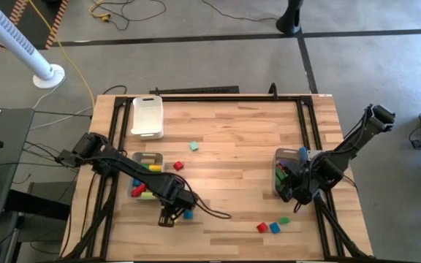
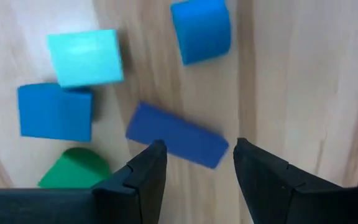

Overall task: Sort blocks by size
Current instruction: Put the purple rectangular block into the black bin

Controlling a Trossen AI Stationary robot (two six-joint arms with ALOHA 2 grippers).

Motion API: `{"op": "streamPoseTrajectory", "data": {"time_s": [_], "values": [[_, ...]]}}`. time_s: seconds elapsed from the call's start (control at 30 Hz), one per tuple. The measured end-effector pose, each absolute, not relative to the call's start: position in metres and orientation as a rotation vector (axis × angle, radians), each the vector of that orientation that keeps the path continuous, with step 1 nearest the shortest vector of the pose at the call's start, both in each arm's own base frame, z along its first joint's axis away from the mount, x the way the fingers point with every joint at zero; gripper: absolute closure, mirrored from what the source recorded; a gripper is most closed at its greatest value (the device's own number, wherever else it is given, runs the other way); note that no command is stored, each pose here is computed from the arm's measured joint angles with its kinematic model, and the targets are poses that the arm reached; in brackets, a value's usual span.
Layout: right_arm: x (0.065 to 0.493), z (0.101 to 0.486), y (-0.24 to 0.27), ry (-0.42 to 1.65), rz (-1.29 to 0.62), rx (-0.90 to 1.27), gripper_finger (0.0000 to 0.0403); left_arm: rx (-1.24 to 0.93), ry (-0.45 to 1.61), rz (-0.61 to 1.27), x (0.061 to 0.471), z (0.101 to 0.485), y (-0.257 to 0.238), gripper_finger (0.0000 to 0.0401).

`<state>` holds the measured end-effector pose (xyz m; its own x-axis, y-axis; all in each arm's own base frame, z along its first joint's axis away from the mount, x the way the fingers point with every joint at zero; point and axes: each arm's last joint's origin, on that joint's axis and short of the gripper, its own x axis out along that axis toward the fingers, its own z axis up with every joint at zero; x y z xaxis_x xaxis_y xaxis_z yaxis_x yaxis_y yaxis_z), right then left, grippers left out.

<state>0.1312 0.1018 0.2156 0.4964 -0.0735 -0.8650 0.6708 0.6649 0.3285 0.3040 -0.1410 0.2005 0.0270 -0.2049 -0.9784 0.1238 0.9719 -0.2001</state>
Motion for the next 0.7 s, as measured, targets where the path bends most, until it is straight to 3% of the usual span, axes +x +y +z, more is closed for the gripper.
{"op": "streamPoseTrajectory", "data": {"time_s": [0.47, 0.7], "values": [[0.133, 0.216, 0.100, 0.950, -0.501, 0.712, 0.0184, -0.239, 1.495, -0.135, 0.305, 0.181, -0.136, 0.0225], [0.134, 0.216, 0.100, 0.948, -0.498, 0.716, 0.0184, -0.254, 1.618, -0.087, 0.306, 0.154, -0.136, 0.0225]]}}
